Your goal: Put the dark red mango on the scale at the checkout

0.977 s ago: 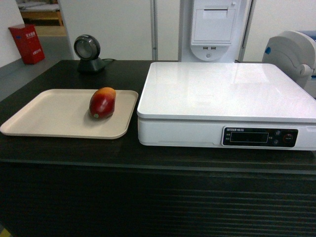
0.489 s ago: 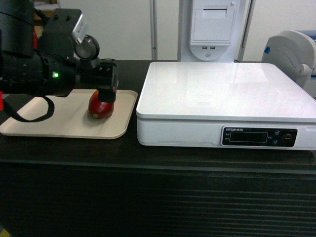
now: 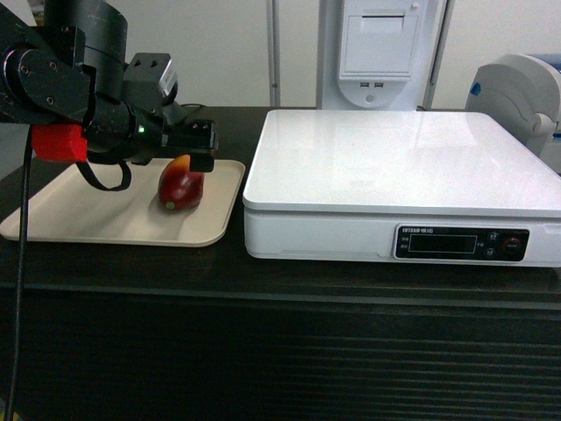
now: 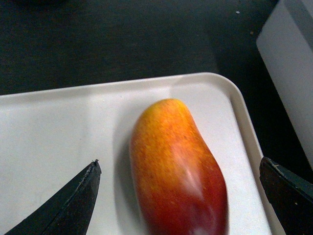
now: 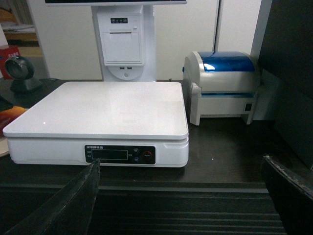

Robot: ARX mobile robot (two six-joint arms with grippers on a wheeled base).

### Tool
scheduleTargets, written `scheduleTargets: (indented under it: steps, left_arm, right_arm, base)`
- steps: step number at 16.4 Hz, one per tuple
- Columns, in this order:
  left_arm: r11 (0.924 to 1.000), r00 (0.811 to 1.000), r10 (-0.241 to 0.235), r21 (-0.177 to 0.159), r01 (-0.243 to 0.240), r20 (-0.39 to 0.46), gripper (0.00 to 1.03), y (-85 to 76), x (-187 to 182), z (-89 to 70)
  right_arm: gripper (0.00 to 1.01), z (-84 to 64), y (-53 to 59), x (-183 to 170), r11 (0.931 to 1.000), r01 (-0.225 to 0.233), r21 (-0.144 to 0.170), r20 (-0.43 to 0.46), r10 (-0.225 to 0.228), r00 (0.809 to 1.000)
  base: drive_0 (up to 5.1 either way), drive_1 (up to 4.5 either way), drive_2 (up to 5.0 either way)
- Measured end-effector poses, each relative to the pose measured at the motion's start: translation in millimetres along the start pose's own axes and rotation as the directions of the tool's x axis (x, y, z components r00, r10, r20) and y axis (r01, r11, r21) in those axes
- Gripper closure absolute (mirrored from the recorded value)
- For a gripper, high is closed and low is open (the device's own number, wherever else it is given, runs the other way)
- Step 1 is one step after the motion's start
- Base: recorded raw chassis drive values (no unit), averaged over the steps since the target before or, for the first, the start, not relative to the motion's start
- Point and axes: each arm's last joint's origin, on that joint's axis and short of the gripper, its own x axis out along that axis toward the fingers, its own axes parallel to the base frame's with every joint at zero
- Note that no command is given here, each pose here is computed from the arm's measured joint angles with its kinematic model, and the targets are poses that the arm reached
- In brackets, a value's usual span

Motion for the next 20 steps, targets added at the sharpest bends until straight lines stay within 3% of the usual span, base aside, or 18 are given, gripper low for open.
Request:
scheduleTargets:
  steps: [3,7,9,13,17,18,20]
  left_arm:
    - [0.9997,1.000,0.019,-0.015,-0.019,0.001,0.05,11.1,17.1,9.7]
    - [0.9992,0.998,-0.011,-0.040,0.008,-0.067,0.05,10.7,34.2,0.7]
    - [0.9992,0.997,-0.013,-0.039,0.010,-0.072,0.05,11.0,37.3,7.6]
    - [0.9995,0.984,-0.009,-0.030,0.004,-0.179,0.05,10.6,52.3,-16.6]
    - [1.0000,0.985,0.000,-0.007,-0.001,-0.173,0.05,10.9,53.9,-15.1]
    - [1.0000,0.986,0.003,-0.005,-0.004,-0.168,0.12,11.1,53.9,-14.5]
    - [0.9999,0.989,0.011,-0.003,-0.012,-0.149,0.36,11.3,54.1,-14.7]
  right_arm:
    - [0.03,0.0,0.0,0.0,1.0000,0.000,0.000,0.000,0.000,1.000]
    - [0.03,0.0,0.0,0.0,1.0000,0.000,0.000,0.000,0.000,1.000]
    - [0.03,0.0,0.0,0.0,1.0000,0.000,0.000,0.000,0.000,1.000]
    - [0.03,0.0,0.0,0.0,1.0000,0.000,0.000,0.000,0.000,1.000]
    - [0.03,0.0,0.0,0.0,1.0000,0.000,0.000,0.000,0.000,1.000]
    - [0.03,0.0,0.0,0.0,1.0000,0.000,0.000,0.000,0.000,1.000]
    - [0.03,0.0,0.0,0.0,1.0000,0.000,0.000,0.000,0.000,1.000]
  base:
    - [0.0,0.00,0.0]
    - [0.0,0.00,0.0]
    - [0.0,0.00,0.0]
    - [0.0,0.00,0.0]
    - [0.0,0.00,0.0]
    - [0.0,0.00,0.0]
    - [0.0,0.00,0.0]
